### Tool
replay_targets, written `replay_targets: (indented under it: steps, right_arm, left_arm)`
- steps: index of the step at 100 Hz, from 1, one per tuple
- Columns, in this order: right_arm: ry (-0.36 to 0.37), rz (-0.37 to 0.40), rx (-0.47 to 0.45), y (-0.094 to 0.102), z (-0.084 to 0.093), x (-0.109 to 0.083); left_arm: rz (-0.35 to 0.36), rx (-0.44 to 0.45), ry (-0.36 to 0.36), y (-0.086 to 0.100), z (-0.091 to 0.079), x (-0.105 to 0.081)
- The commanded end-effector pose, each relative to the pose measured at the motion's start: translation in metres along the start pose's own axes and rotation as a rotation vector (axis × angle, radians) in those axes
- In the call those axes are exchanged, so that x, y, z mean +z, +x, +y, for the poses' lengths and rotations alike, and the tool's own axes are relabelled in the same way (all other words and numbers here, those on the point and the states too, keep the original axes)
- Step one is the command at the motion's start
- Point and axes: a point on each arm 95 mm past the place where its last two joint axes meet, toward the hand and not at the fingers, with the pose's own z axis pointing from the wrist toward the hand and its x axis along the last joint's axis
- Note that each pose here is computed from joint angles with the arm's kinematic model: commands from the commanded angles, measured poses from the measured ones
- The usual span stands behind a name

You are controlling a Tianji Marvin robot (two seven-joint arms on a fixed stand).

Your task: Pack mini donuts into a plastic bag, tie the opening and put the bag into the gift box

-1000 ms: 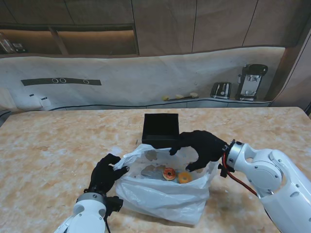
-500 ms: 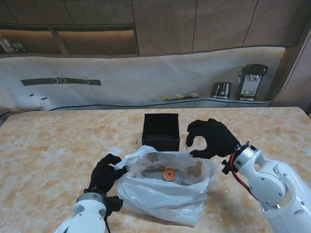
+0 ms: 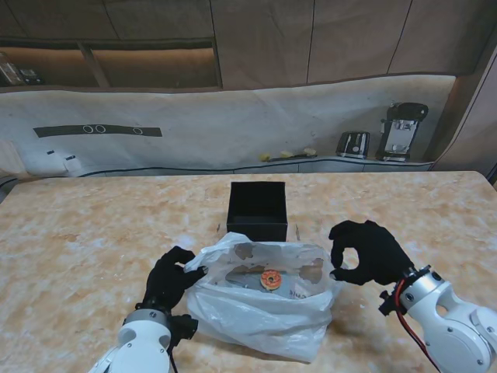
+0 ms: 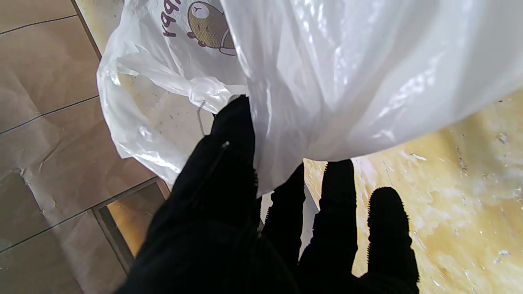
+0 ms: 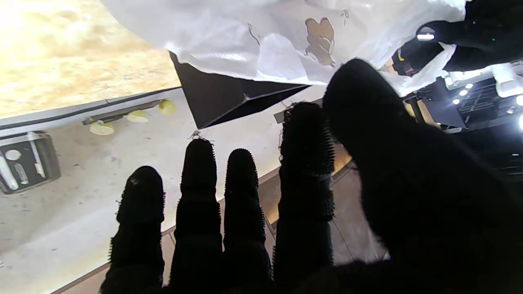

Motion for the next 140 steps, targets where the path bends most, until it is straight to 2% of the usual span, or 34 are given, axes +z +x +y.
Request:
replay_targets:
  steps: [1, 15, 27, 41, 79, 96, 120, 129, 140]
  right_arm:
    - [0.028, -0.023, 0.010, 0.001, -0.010, -0.011]
    - [0.055, -0.067, 0.006, 0.000, -0.020, -0.029]
    - [0.054, -0.117, 0.017, -0.001, -0.034, -0.035]
    - [0.044, -0.153, 0.032, 0.000, -0.048, -0.033]
    - [0.031, -0.257, 0.060, -0.002, -0.070, -0.036]
    - [-0.020, -0.296, 0.136, 0.002, -0.091, -0.025]
    - [-0.078, -0.362, 0.211, 0.009, -0.107, -0.017]
    - [-0.084, -0.403, 0.261, 0.014, -0.113, -0.018]
    - [-0.064, -0.441, 0.263, 0.016, -0.117, -0.020]
  left_arm:
    - [0.005, -0.011, -0.015, 0.001, 0.003, -0.003]
    - [0.008, -0.016, -0.011, 0.001, 0.003, -0.006]
    - [0.012, -0.021, -0.012, 0.001, 0.004, -0.006]
    - [0.017, -0.025, -0.020, 0.001, 0.006, -0.008]
    - [0.023, -0.016, -0.028, 0.002, 0.004, -0.010]
    - [0.024, -0.017, -0.029, 0.002, 0.005, -0.009]
    - [0.029, -0.015, -0.031, 0.003, 0.006, -0.009]
    - [0.029, -0.015, -0.031, 0.003, 0.005, -0.009]
    - [0.029, -0.016, -0.033, 0.003, 0.006, -0.009]
